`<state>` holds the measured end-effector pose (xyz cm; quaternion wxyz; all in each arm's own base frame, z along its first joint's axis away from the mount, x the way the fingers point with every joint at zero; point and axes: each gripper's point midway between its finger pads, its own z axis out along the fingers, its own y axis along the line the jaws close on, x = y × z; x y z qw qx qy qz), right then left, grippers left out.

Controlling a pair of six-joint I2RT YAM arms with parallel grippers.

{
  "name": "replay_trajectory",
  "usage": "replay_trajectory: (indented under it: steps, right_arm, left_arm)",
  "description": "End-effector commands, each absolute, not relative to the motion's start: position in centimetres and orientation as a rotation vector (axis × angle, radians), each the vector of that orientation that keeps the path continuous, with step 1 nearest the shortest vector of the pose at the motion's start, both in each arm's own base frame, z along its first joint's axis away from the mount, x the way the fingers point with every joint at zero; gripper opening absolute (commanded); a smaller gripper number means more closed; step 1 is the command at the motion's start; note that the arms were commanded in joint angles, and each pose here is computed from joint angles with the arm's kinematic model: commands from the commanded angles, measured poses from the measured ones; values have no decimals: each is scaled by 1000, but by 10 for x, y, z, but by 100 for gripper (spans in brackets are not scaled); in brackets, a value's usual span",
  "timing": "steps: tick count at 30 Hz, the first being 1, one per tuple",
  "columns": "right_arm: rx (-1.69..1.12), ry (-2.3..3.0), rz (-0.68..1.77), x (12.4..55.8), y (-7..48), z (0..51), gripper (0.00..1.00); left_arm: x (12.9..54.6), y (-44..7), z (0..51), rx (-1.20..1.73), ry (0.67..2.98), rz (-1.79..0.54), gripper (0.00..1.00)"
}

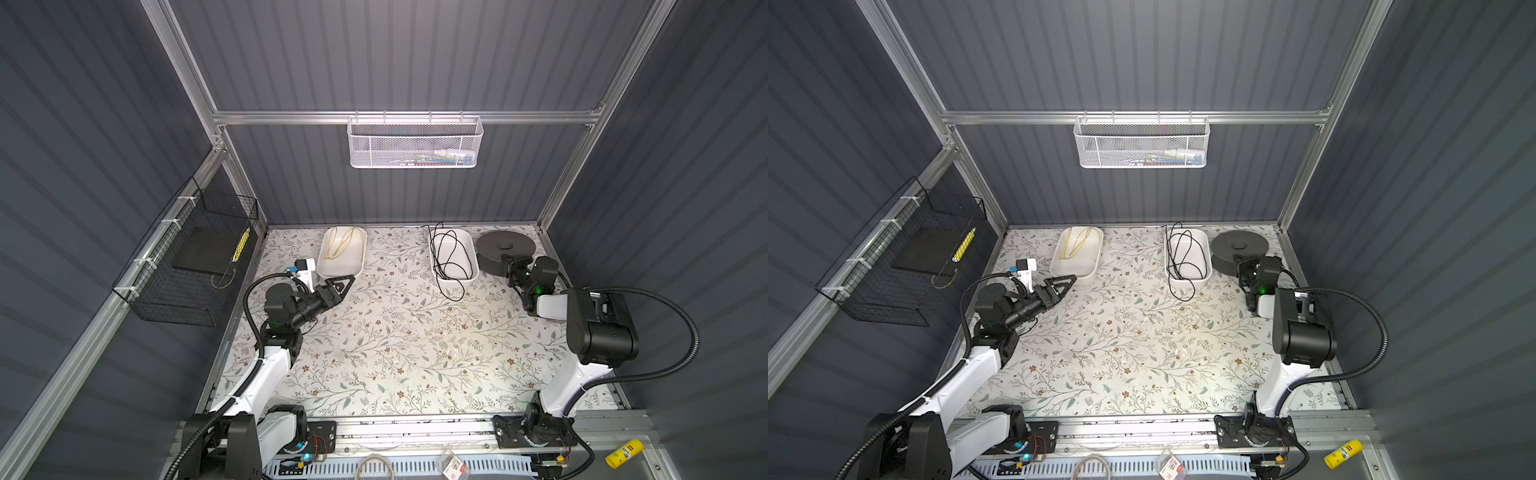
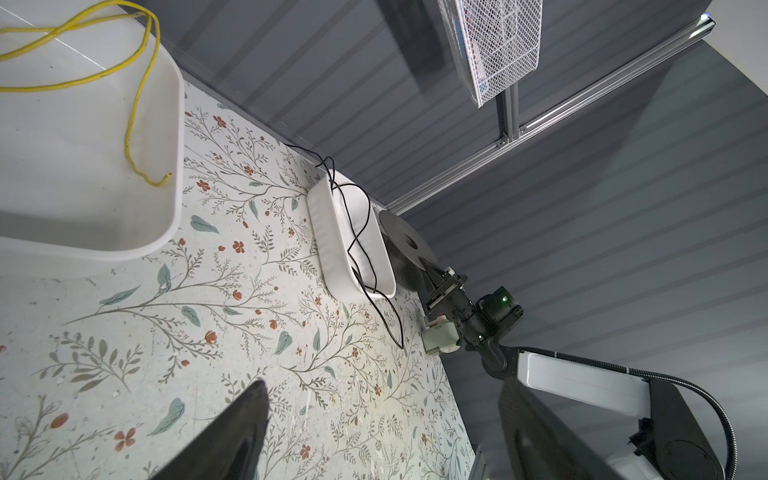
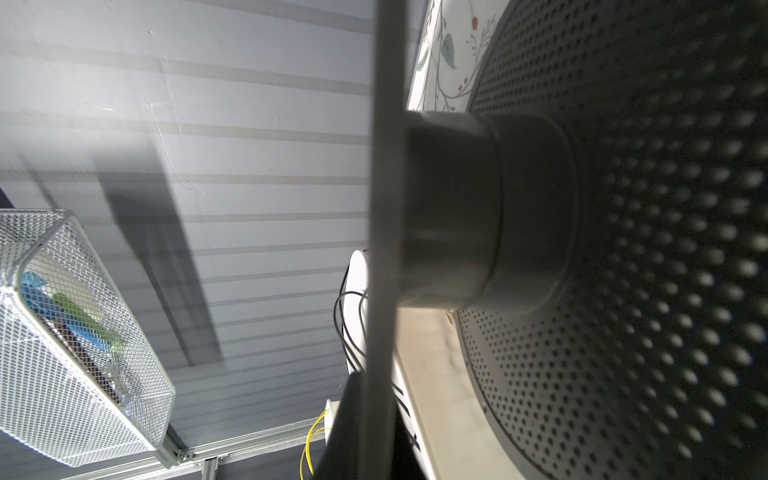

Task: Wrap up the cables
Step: 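Grasp the grey spool's rim with the right gripper, then carry the grey spool toward the left gripper and set it down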

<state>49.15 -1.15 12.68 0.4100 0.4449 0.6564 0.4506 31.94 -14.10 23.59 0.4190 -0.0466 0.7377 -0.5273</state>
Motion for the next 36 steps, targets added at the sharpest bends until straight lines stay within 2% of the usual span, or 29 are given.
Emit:
replay_trajectory:
  steps: [1,10,17,26,32,36]
  right_arm:
    - [958,1612,1126,499,-10,180,0]
    - [874,1601,1136,491,-4,217,0]
    - [755,1590,1177,464,17,264,0]
    - [465,1617,1229,400,107,325,0]
    - [362,1635,1362,367,175,331,0]
    - [331,1670,1452,352,223,318,0]
  left_arm:
    - [318,-142,254,-75,1821,-1318,88]
    - [313,-140,254,-91,1813,-1316,88]
    - [307,-138,264,-82,1808,-1292,89]
    - [300,-134,268,-87,1788,-1256,91]
    - [295,-133,265,-97,1794,-1262,91]
    - [289,-132,267,-94,1803,-1245,91]
